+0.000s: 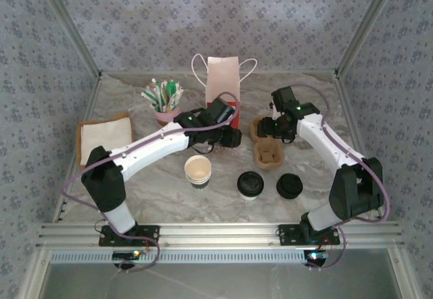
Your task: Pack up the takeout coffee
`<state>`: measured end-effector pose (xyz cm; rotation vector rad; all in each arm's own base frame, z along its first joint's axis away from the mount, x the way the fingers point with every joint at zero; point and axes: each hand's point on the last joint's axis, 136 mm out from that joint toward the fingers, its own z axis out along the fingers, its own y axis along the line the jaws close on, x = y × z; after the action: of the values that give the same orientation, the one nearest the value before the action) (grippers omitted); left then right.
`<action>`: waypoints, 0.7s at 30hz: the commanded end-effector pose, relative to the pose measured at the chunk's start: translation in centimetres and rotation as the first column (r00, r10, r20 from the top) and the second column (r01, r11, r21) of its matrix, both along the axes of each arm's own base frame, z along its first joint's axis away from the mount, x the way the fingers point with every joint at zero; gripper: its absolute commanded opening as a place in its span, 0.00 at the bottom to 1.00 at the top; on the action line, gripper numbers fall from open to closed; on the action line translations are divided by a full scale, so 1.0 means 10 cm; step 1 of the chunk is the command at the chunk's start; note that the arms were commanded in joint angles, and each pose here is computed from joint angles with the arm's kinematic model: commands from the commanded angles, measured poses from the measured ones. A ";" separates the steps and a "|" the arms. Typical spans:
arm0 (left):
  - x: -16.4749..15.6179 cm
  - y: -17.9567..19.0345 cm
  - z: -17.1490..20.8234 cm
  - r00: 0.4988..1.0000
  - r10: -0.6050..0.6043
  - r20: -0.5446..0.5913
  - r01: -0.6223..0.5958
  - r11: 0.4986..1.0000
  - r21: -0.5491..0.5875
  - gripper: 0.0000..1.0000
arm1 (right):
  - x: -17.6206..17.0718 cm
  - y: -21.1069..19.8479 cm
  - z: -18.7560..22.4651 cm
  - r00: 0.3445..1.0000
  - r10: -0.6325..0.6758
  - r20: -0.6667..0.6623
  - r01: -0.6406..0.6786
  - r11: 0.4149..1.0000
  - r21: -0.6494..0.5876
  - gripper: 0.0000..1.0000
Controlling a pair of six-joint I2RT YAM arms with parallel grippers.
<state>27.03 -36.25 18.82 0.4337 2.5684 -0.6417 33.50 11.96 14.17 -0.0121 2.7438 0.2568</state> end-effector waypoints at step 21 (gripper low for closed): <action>-0.27 -0.43 -0.14 0.998 -0.037 -0.040 0.035 0.997 -0.063 0.43 | 0.08 0.02 -0.35 0.994 0.062 -0.093 -0.076 0.985 -0.154 0.61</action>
<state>24.09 -39.27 15.58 0.4594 2.6189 -0.6755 34.10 12.31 10.42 -0.1099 2.8405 0.1120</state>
